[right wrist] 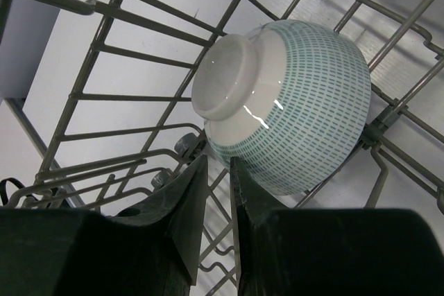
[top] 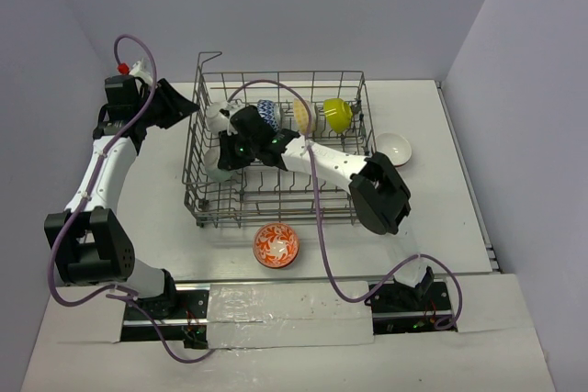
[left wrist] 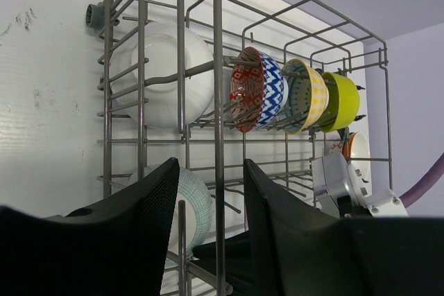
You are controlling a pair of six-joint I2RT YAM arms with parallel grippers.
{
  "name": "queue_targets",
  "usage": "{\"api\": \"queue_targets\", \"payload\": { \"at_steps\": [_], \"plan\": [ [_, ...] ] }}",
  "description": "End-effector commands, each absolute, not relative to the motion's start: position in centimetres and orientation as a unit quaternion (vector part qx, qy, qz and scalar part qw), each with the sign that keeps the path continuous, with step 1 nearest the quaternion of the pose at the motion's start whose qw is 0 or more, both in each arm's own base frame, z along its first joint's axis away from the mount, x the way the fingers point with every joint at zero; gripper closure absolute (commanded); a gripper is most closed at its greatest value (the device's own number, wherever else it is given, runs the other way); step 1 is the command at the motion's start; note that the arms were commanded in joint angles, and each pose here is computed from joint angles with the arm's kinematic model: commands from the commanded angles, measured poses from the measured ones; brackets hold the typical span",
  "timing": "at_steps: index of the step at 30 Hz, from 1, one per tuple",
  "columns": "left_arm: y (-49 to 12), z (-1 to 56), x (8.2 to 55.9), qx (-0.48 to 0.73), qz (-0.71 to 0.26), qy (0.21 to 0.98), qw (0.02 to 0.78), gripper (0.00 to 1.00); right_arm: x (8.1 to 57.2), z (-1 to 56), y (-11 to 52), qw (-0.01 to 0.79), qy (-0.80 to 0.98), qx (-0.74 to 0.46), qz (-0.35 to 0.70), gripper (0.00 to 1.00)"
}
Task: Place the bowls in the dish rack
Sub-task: Turn the bowl upside down over the dish rack.
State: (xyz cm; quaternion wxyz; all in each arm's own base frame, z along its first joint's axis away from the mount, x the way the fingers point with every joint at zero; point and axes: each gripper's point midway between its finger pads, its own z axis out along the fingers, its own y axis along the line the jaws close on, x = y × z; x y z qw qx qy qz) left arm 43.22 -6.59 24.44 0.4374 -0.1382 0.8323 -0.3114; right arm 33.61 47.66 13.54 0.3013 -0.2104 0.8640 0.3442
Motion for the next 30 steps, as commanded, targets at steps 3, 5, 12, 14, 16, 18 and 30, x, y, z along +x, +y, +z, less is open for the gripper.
{"api": "queue_targets", "payload": {
  "at_steps": [3, 5, 12, 14, 16, 18, 30],
  "plan": [
    [-7.0, 27.1, 43.7, -0.116, -0.322, 0.817, 0.464, 0.53, 34.3, 15.2, 48.8, 0.321, 0.854, -0.216, 0.348, 0.73],
    [-7.0, 27.1, 43.7, -0.115, -0.321, 0.817, 0.465, 0.53, 34.4, 14.9, 48.9, 0.321, 0.855, -0.216, 0.345, 0.73],
    [-7.0, 27.1, 43.7, -0.115, -0.321, 0.817, 0.465, 0.53, 35.1, 14.6, 48.7, 0.328, 0.859, -0.213, 0.329, 0.73],
    [-7.1, 27.1, 43.7, -0.114, -0.322, 0.817, 0.464, 0.53, 35.3, 14.4, 48.7, 0.329, 0.861, -0.212, 0.324, 0.73],
    [-7.0, 27.2, 43.7, -0.114, -0.321, 0.817, 0.466, 0.53, 35.4, 14.0, 48.6, 0.328, 0.864, -0.213, 0.318, 0.73],
    [-7.0, 27.1, 43.7, -0.114, -0.321, 0.817, 0.465, 0.54, 35.6, 14.0, 48.5, 0.329, 0.865, -0.212, 0.314, 0.73],
    [-7.1, 27.2, 43.7, -0.113, -0.322, 0.817, 0.465, 0.55, 36.5, 13.0, 48.4, 0.334, 0.873, -0.205, 0.291, 0.73]
  ]
}}
